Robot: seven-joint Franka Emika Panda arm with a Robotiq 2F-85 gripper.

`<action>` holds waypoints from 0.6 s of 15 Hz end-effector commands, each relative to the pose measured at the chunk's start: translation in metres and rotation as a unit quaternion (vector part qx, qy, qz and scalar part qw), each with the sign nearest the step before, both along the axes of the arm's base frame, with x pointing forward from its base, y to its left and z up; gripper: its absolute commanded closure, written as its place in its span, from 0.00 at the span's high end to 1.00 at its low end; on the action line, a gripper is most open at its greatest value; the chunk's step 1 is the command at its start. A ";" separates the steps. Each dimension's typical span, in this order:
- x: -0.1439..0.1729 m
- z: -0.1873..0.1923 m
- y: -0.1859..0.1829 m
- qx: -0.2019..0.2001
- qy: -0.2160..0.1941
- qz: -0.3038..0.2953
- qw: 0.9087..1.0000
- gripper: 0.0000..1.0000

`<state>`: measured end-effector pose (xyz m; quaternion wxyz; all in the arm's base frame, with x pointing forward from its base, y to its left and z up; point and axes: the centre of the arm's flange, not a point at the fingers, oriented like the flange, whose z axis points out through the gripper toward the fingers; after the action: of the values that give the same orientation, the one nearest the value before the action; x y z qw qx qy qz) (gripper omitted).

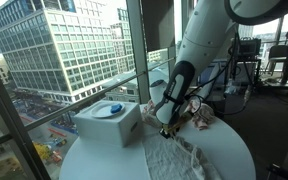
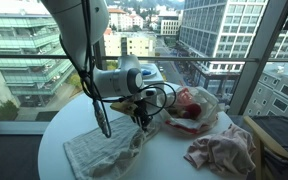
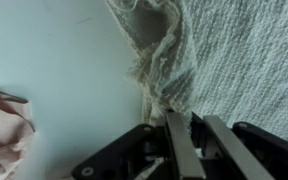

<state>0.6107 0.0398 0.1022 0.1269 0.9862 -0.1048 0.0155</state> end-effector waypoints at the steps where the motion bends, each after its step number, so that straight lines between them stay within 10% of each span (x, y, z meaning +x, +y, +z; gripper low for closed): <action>1: 0.009 -0.007 0.000 0.007 0.003 -0.007 1.000 0.35; 9: -0.024 0.026 -0.002 0.043 0.015 -0.040 0.998 0.94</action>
<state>0.6070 0.0421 0.0996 0.1067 0.9857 -0.1302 -0.0014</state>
